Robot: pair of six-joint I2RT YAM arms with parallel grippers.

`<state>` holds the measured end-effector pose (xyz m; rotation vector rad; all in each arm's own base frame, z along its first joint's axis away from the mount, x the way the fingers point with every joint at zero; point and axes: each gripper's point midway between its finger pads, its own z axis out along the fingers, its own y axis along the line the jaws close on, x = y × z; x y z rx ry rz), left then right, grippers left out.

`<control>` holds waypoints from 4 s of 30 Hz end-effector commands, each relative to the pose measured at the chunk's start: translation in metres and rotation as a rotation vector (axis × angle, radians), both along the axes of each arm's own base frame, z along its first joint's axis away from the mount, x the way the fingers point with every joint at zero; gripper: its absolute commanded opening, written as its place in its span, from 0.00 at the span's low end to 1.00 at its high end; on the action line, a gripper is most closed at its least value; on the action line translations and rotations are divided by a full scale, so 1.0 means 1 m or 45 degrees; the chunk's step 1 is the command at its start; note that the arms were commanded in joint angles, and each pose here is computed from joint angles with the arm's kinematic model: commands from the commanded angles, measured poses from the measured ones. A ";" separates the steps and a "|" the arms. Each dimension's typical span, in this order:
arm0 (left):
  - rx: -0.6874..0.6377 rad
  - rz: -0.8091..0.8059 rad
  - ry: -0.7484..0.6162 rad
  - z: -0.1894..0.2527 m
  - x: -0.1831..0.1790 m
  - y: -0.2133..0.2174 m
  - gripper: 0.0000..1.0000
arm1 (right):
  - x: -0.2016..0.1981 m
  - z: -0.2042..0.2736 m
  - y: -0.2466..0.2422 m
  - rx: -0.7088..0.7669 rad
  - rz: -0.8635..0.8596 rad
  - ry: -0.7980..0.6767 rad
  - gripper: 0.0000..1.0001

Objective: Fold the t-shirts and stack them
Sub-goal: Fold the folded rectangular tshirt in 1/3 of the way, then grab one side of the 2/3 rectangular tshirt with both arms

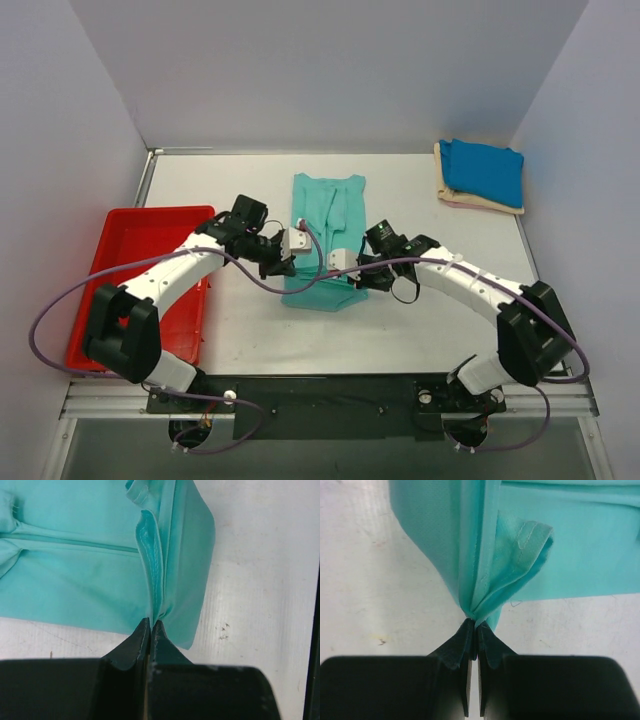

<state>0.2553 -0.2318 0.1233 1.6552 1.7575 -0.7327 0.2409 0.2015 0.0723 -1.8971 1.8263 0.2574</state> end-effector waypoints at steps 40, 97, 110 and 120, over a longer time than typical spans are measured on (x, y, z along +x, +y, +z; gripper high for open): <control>0.083 0.290 -0.112 -0.031 0.141 0.000 0.00 | 0.122 0.011 0.002 -0.098 -0.369 0.253 0.00; -0.060 -0.100 -0.340 -0.025 0.039 -0.006 0.68 | 0.020 0.001 0.007 0.355 -0.100 -0.033 0.53; 0.199 -0.200 -0.383 -0.088 0.037 -0.015 0.68 | 0.016 -0.077 -0.023 -0.125 0.014 -0.093 0.51; 0.323 -0.155 -0.311 -0.104 0.034 0.000 0.17 | 0.011 -0.090 -0.039 -0.299 0.010 -0.018 0.00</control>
